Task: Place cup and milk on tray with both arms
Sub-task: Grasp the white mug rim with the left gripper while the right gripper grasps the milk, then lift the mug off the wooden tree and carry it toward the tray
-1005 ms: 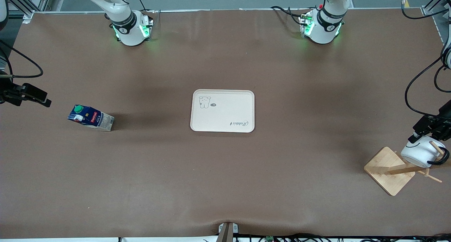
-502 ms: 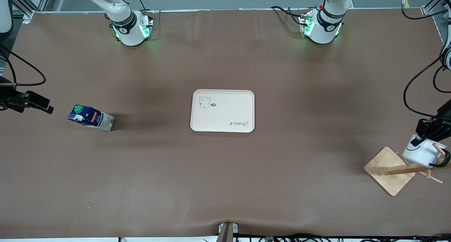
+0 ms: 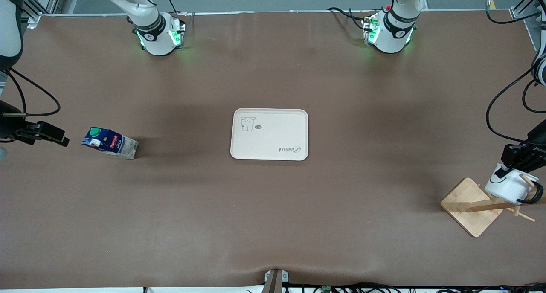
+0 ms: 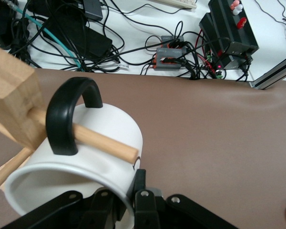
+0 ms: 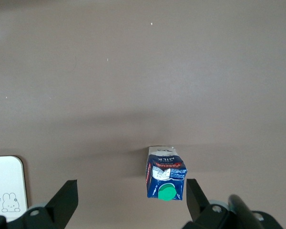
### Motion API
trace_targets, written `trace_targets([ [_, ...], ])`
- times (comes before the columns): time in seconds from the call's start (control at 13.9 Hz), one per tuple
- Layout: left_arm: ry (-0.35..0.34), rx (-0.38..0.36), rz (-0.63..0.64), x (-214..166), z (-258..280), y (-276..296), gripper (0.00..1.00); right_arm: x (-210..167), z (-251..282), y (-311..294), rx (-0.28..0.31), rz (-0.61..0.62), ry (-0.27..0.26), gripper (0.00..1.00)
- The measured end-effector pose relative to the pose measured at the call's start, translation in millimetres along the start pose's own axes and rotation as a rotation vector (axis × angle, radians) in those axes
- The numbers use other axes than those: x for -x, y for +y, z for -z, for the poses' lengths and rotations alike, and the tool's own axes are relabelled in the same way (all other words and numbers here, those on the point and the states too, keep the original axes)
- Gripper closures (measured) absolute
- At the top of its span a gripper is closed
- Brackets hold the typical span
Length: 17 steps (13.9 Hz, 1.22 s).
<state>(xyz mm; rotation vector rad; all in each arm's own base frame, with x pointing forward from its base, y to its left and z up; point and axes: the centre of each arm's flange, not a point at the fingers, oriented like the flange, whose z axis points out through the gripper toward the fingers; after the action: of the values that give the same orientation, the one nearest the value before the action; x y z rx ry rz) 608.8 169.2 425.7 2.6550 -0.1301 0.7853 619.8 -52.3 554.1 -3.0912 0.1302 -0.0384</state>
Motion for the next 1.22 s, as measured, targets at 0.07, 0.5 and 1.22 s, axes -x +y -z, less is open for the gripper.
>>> trace_targets([
  [0.07,0.001,0.005,0.006,-1.0,3.4,4.4,0.92,-0.3,-5.6,2.6,0.000,-0.004,-0.019,0.00],
  [0.5,-0.022,0.037,0.040,7.0,15.6,35.7,0.92,-5.3,-35.0,8.1,0.001,-0.013,-0.086,0.00],
  [1.22,-0.165,-0.006,0.113,-7.2,14.3,164.6,0.92,-4.1,-68.0,11.0,0.008,-0.112,-0.150,0.00],
])
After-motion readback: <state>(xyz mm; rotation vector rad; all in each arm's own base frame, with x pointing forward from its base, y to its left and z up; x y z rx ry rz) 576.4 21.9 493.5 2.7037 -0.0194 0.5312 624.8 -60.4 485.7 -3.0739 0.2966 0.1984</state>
